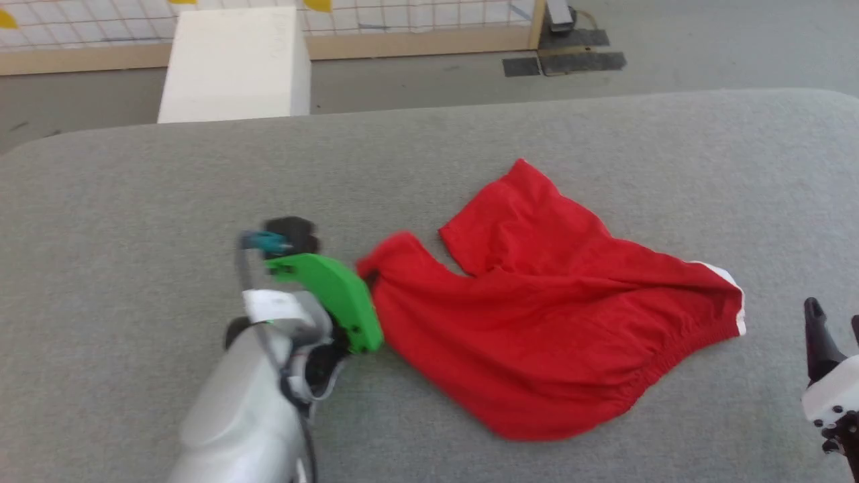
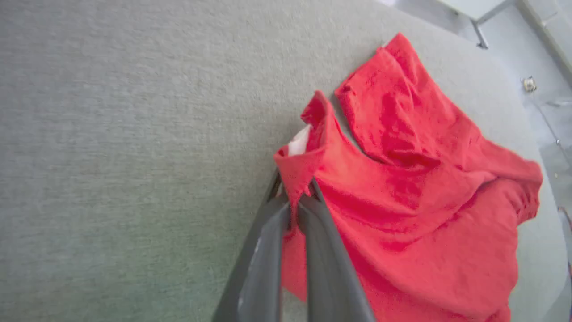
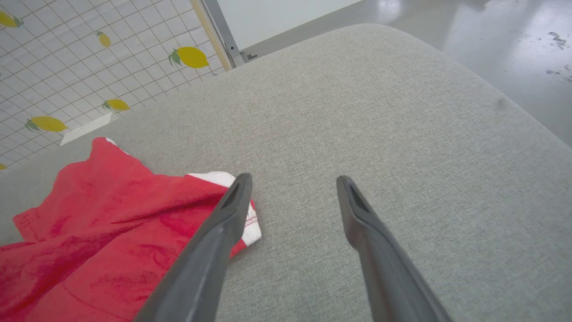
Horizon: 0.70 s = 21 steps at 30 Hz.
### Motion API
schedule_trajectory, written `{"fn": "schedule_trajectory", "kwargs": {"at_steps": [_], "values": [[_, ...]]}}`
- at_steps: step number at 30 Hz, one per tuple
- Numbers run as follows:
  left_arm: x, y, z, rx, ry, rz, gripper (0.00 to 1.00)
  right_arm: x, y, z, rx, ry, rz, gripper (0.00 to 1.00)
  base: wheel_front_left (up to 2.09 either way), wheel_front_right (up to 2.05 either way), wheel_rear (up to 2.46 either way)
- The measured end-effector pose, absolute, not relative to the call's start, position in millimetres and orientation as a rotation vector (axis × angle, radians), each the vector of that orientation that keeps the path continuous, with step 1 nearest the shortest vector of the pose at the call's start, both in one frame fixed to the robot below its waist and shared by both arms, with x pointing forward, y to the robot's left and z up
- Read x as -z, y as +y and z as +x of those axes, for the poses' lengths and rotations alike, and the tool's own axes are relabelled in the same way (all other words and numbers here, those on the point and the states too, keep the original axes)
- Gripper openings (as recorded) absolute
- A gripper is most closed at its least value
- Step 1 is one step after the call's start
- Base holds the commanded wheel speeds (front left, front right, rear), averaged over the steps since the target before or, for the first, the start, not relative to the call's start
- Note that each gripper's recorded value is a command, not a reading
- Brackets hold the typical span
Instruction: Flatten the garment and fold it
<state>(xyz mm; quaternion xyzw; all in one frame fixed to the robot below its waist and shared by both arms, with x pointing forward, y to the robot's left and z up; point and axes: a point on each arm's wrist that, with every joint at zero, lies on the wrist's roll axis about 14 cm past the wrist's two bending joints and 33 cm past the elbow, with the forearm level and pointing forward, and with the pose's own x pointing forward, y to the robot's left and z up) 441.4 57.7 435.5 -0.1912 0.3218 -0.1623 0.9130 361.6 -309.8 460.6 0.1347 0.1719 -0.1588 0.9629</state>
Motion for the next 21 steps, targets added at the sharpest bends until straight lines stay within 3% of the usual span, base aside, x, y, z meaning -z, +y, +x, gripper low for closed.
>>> {"fn": "schedule_trajectory", "kwargs": {"at_steps": [4, 10, 14, 18, 21], "values": [[-459, 108, 444, 0.182, 0.513, -0.497, 0.0, -461, -292, 371, 0.264, 0.35, 0.273, 1.0, 0.0, 0.0, 0.0], [-440, 189, 384, -0.089, 0.518, -0.561, 0.0, -458, -259, 385, 0.165, 0.373, 0.268, 1.0, 0.0, 0.0, 0.0], [-407, 206, 306, -0.232, 0.677, -0.651, 0.0, -458, -227, 402, 0.071, 0.38, 0.263, 1.0, 0.0, 0.0, 0.0], [-378, 185, 241, -0.241, 0.905, -0.783, 0.0, -455, -202, 412, 0.002, 0.397, 0.259, 1.0, 0.0, 0.0, 0.0], [-378, 170, 217, -0.224, 0.973, -0.888, 0.0, -451, -184, 418, -0.045, 0.415, 0.255, 1.0, 0.0, 0.0, 0.0]]}}
